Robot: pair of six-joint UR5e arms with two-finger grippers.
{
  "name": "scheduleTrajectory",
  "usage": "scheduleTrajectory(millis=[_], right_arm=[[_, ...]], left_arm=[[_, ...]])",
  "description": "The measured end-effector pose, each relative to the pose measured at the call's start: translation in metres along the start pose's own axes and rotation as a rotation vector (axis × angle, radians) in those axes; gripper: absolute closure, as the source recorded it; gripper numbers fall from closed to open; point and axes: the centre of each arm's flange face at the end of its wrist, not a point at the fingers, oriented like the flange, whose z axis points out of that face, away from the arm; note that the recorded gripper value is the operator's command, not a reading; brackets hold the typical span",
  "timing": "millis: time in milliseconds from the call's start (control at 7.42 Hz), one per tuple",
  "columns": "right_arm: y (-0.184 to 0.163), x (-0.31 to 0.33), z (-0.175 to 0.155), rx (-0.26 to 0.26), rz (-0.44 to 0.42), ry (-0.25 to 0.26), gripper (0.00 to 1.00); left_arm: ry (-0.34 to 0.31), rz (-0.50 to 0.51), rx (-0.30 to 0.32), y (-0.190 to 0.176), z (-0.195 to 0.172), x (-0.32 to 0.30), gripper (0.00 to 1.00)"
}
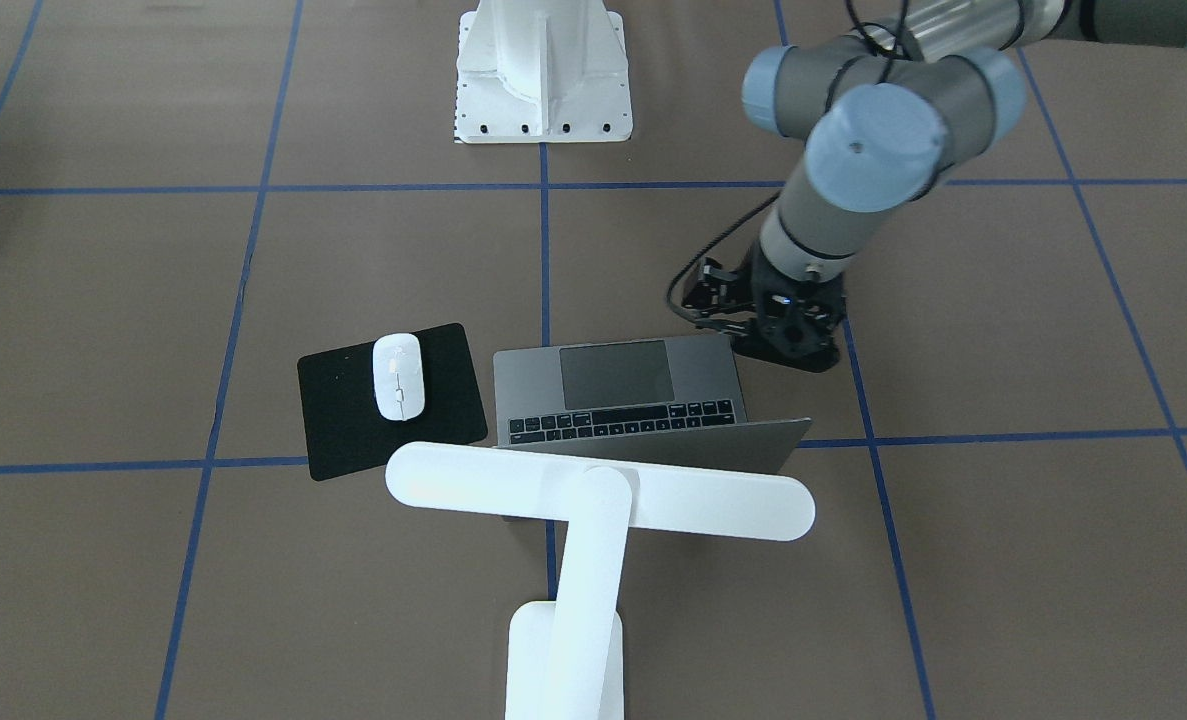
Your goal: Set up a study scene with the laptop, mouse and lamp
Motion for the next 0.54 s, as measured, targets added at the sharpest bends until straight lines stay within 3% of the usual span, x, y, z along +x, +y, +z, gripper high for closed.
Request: scheduleTrajectory(millis=[269,539], right_arm=[[-0.004,-0.004,-0.02,0.042,0.001,0.0,0.0],[-0.005,-0.015,-0.056,0.111,0.004,-0.002,0.0]], left_arm=[[-0.037,0.109,-0.007,0.032,-0.036,-0.168,0.0],[-0.082,0.134,-0.012,0.089,-0.07,-0.32,0.0]])
